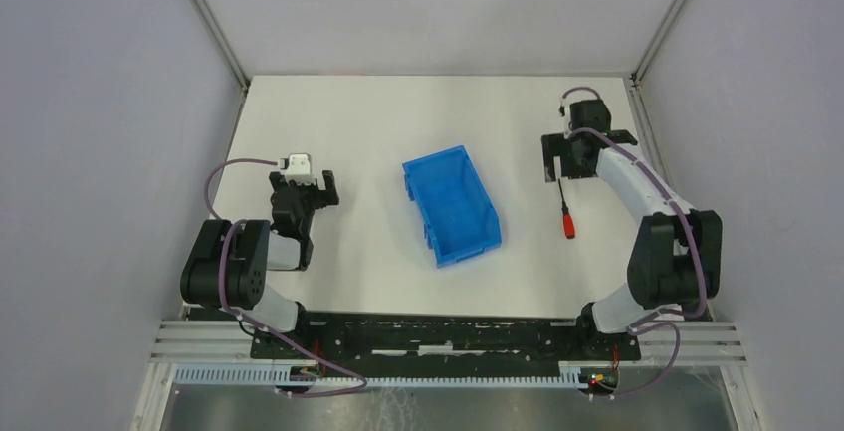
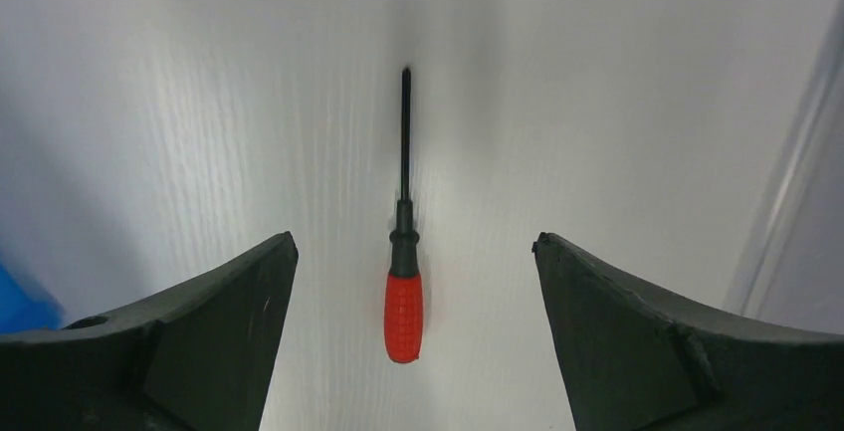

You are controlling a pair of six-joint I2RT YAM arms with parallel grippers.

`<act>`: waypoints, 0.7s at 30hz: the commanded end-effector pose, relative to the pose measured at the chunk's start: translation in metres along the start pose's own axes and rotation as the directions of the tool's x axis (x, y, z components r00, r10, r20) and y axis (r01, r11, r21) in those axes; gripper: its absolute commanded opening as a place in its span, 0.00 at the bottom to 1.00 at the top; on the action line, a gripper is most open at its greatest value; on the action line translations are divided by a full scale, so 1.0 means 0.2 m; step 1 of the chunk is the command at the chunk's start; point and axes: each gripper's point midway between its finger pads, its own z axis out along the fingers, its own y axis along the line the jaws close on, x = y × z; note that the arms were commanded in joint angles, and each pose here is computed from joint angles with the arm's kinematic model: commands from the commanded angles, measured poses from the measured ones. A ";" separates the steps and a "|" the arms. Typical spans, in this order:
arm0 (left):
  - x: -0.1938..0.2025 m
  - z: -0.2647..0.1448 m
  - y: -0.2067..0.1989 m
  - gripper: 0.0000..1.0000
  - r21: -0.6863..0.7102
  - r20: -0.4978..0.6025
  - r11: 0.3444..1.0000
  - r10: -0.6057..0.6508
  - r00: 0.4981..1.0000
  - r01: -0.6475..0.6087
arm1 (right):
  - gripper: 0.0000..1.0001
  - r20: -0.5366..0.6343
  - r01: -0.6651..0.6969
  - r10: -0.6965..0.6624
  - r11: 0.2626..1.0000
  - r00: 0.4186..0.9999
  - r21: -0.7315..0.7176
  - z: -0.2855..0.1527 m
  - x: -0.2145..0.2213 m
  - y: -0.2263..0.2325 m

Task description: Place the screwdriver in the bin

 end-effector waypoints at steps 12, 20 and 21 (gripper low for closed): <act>-0.08 0.01 0.00 1.00 -0.002 0.054 0.999 -0.034 0.998 0.035 | 0.11 -0.295 -0.018 0.010 1.000 0.955 -0.024 0.29 0.56 0.03; -0.08 0.01 -0.01 1.00 -0.002 0.054 0.999 -0.034 0.998 0.035 | 0.00 -0.258 0.042 -0.051 0.998 0.965 -0.042 -0.05 0.12 -0.07; -0.08 0.01 -0.01 1.00 -0.001 0.054 0.999 -0.034 0.998 0.034 | 0.00 -0.256 0.046 -0.049 0.999 0.965 -0.015 -0.10 0.07 -0.10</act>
